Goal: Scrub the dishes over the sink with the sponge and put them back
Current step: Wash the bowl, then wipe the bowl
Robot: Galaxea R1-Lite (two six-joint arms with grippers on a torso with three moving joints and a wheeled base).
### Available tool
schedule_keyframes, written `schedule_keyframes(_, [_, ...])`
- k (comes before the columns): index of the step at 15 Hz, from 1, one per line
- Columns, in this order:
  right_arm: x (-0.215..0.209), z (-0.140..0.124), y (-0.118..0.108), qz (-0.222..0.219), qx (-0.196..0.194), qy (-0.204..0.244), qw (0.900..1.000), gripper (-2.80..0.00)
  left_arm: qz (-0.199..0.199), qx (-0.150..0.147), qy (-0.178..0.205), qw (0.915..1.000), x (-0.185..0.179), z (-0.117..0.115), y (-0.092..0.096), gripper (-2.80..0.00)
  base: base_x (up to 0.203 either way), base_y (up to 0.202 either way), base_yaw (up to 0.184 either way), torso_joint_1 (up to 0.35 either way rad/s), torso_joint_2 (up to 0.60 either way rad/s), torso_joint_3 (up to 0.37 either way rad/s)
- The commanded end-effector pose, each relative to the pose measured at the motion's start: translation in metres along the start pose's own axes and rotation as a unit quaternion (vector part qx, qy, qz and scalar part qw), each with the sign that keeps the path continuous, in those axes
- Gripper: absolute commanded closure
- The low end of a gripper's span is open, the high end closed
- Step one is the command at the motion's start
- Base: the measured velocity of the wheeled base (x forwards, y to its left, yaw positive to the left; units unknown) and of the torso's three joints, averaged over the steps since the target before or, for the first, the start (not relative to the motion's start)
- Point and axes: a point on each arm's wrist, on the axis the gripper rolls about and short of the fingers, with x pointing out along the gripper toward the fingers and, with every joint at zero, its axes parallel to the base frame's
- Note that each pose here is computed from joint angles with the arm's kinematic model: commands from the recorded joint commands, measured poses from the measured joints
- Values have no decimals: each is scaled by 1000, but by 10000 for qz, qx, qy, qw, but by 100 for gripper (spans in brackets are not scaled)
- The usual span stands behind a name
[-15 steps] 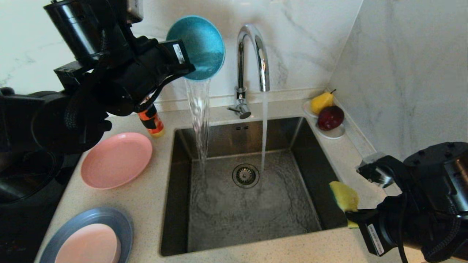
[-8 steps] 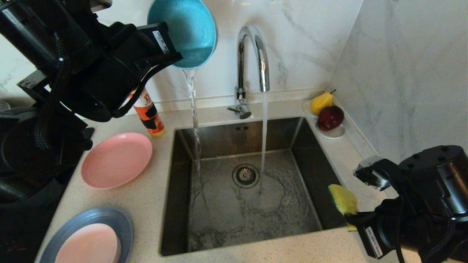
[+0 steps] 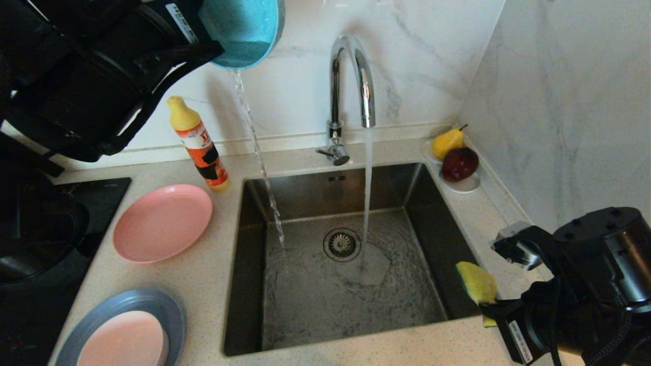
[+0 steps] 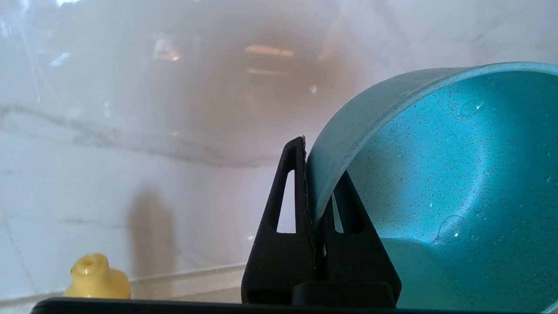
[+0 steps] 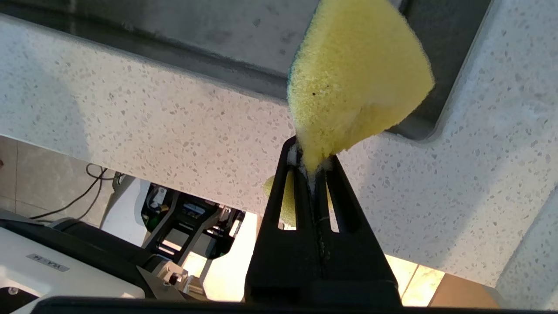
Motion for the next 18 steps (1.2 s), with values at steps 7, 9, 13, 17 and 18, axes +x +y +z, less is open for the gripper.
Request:
schedule_keyframes(7, [-32,2,0,240,-22,-551,9982,0,-446,298,1687,9842,-29,-28,3,0,0,0,0,0,0,0])
schedule_keyframes(9, [-47,0,4,536,-118,-740,9957,0,-746,474,2934,9519,-48,-42,5,0,0,0,0,0,0,0])
schedule_keyframes(13, [-59,1,13,1107,-271,-863,9897,0,-1543,543,4427,8816,-95,-56,6,0,0,0,0,0,0,0])
schedule_keyframes(17, [-73,-7,32,1896,-452,-794,9776,0,-2027,1027,4689,8535,-125,-83,-10,0,0,0,0,0,0,0])
schedule_keyframes(18, [-76,-9,37,2062,-496,-660,9750,0,-1957,1082,4505,8643,-125,-88,-16,0,0,0,0,0,0,0])
